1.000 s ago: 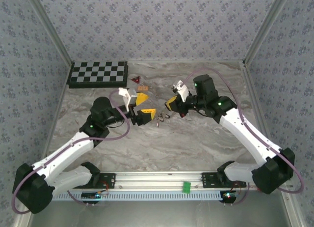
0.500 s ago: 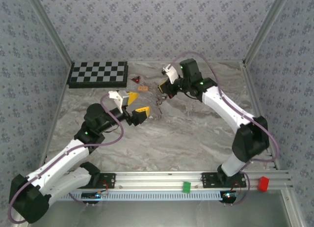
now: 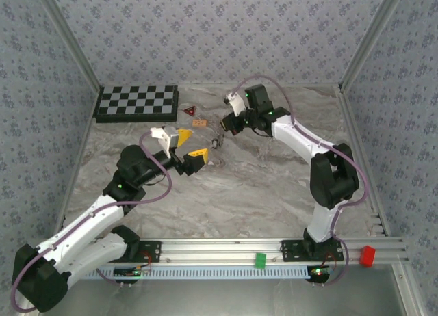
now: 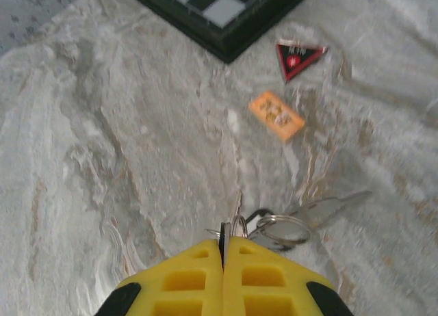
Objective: Put the keys on the keyring
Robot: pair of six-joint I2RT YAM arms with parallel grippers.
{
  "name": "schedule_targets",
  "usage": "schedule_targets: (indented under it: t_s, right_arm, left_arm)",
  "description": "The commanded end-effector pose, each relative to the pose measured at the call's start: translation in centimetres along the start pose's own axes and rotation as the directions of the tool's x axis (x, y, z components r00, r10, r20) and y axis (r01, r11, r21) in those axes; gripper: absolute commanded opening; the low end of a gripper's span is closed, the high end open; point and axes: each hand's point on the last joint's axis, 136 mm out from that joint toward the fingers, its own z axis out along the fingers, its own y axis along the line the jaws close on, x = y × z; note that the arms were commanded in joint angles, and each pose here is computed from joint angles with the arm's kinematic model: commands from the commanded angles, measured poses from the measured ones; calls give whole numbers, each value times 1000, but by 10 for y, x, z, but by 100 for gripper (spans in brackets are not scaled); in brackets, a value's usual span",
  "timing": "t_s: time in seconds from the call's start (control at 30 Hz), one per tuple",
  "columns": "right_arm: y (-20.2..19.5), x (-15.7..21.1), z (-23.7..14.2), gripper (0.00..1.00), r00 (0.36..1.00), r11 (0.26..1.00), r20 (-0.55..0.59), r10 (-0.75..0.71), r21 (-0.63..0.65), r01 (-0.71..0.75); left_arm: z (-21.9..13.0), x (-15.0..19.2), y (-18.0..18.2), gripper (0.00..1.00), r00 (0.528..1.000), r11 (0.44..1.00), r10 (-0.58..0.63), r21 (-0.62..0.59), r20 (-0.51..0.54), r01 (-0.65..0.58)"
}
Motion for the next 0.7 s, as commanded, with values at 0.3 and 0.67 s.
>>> schedule_targets:
  t_s: [0.3, 0.67]
  right_arm:
    - [-2, 39, -22, 0, 997, 997, -52, 57, 63, -53]
    - [-4, 86, -40, 0, 980, 984, -133, 149, 118, -133]
  left_arm:
    - [2, -5, 1, 94, 1000, 1000, 14, 3, 24, -14]
    - [2, -2, 1, 94, 1000, 1000, 10, 10, 19, -10]
